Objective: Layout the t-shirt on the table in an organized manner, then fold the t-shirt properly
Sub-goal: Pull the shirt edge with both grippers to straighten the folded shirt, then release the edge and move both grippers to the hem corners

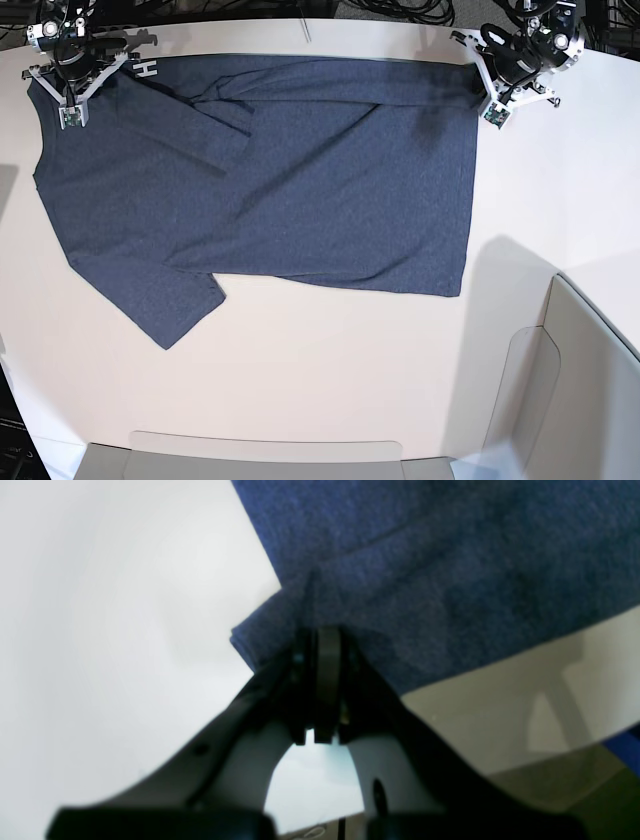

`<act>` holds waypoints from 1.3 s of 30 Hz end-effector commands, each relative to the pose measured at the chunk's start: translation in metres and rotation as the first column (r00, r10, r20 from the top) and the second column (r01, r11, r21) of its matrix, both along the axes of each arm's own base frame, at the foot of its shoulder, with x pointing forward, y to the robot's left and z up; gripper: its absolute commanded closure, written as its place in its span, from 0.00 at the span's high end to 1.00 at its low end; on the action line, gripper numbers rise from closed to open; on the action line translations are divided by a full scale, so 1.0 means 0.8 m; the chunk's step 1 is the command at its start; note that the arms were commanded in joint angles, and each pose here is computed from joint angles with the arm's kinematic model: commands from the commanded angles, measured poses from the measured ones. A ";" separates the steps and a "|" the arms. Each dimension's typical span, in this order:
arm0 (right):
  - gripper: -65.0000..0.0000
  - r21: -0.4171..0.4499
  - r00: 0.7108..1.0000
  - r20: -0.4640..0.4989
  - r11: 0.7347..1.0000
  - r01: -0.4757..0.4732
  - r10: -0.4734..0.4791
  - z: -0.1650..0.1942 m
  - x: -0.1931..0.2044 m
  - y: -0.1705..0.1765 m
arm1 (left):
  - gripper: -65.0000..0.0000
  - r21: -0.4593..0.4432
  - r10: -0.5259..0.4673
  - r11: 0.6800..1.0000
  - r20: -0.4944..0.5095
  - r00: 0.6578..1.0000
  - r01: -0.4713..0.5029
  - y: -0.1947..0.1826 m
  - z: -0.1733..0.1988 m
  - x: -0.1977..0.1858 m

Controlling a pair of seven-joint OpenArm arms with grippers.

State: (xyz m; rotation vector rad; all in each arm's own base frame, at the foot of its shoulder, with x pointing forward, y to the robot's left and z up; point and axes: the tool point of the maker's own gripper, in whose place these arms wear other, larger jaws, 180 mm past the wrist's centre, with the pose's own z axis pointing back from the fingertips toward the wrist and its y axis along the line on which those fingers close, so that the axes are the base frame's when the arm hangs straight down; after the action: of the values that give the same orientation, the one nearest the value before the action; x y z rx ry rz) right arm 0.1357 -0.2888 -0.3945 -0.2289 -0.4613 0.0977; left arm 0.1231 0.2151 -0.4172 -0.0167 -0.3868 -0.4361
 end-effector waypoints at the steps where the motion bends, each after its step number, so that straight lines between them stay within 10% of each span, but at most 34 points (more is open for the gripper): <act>1: 0.00 0.000 0.993 -0.114 1.000 -0.002 0.002 -0.014 -0.030 -0.001 | 0.03 0.065 0.010 0.998 -0.098 0.995 -0.004 0.017 -0.011 -0.028; 24: 0.00 -0.025 0.996 -0.092 1.000 -0.011 0.009 0.003 -0.030 -0.005 | 0.00 0.034 0.062 0.998 -0.127 0.990 -0.058 0.005 -0.018 -0.050; 39: 0.00 -0.051 0.967 0.207 0.985 0.164 -0.150 0.075 0.055 -0.052 | 0.00 0.043 0.075 0.996 -0.078 0.994 -0.072 0.012 -0.007 -0.031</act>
State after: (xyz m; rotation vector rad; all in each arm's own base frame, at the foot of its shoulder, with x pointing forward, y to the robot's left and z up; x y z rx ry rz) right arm 0.1715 -0.3280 -0.3467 -0.3274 -0.5930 -0.0734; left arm 0.1156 0.2157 -0.4172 -0.0118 -0.3839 -0.3614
